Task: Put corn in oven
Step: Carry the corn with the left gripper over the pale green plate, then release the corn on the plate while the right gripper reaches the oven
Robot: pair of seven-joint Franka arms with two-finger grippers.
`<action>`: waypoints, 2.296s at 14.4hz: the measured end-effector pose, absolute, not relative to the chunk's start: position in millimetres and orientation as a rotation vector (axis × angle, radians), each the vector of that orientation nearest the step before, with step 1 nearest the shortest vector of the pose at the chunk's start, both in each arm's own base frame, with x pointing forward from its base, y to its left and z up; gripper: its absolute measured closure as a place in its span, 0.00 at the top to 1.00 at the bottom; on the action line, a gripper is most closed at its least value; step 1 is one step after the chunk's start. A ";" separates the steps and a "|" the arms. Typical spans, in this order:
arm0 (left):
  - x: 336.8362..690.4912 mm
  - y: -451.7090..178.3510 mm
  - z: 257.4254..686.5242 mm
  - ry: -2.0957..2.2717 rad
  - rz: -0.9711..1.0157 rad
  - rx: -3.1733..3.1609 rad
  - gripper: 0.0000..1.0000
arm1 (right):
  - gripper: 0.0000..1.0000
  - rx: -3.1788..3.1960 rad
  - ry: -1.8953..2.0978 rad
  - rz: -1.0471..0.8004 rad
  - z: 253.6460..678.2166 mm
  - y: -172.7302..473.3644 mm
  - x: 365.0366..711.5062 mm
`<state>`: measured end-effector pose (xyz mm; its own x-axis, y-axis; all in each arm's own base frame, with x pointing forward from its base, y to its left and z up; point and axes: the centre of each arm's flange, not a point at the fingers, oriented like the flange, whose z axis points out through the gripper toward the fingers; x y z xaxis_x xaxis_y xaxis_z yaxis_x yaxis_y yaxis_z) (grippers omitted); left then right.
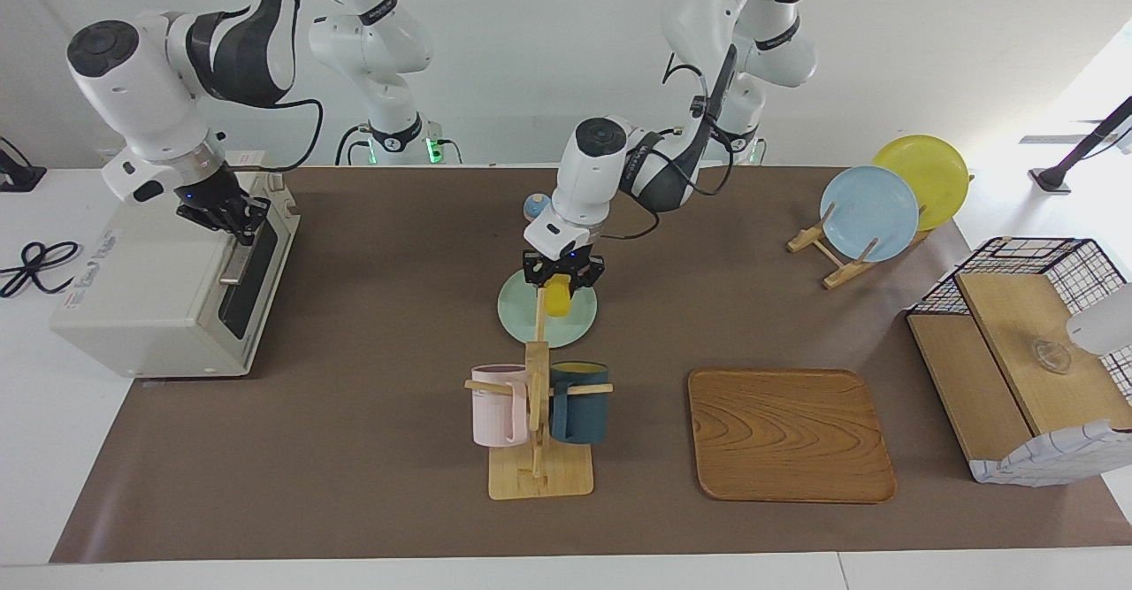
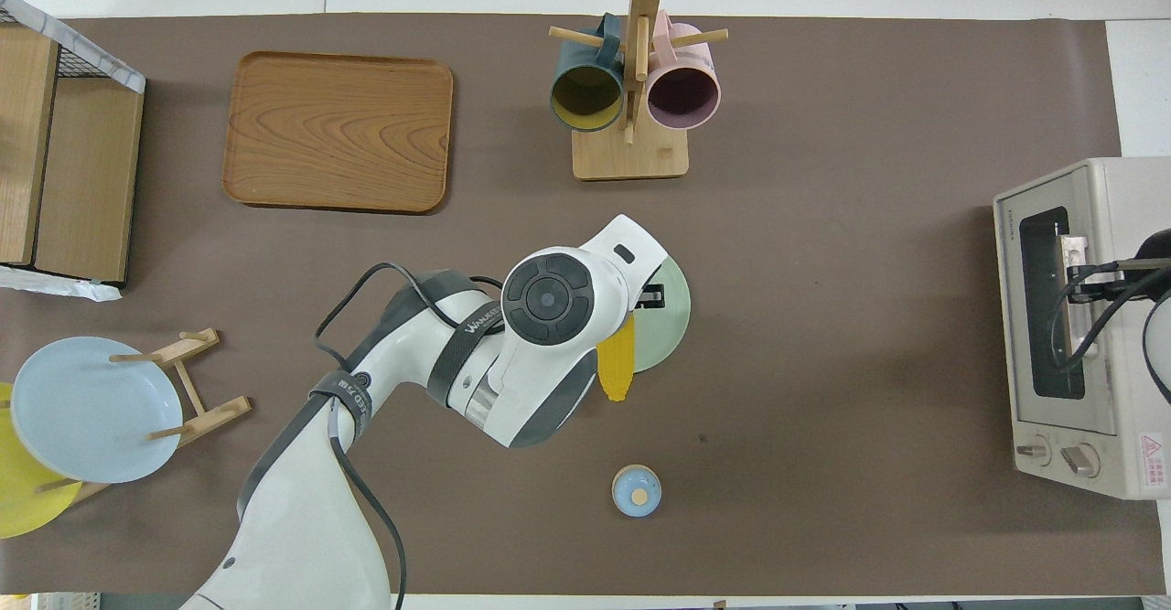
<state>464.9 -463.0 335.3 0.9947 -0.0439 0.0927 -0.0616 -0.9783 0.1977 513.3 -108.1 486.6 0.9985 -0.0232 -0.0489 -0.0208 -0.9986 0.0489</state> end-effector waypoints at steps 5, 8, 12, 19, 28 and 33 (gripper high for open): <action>466.6 -459.6 319.0 -0.065 0.167 2.922 0.54 | 0.01 3.005 0.026 -0.100 480.2 -113.5 513.9; 464.4 -455.7 311.7 -0.062 0.160 2.929 0.59 | 0.01 3.000 0.034 -0.096 476.1 -113.8 515.7; 463.3 -453.1 307.8 -0.059 0.152 2.936 1.00 | 0.01 3.000 0.033 -0.077 473.1 -114.8 515.0; 517.4 -357.7 396.5 -0.026 0.109 2.984 1.00 | 0.01 3.051 0.063 -0.044 464.3 -87.2 517.9; 599.1 -115.0 533.1 -0.218 -0.036 3.034 1.00 | 0.01 3.124 0.133 0.020 343.4 4.0 545.7; 584.8 -41.5 590.0 -0.266 -0.115 3.067 1.00 | 0.01 3.154 0.087 -0.016 297.7 4.4 551.4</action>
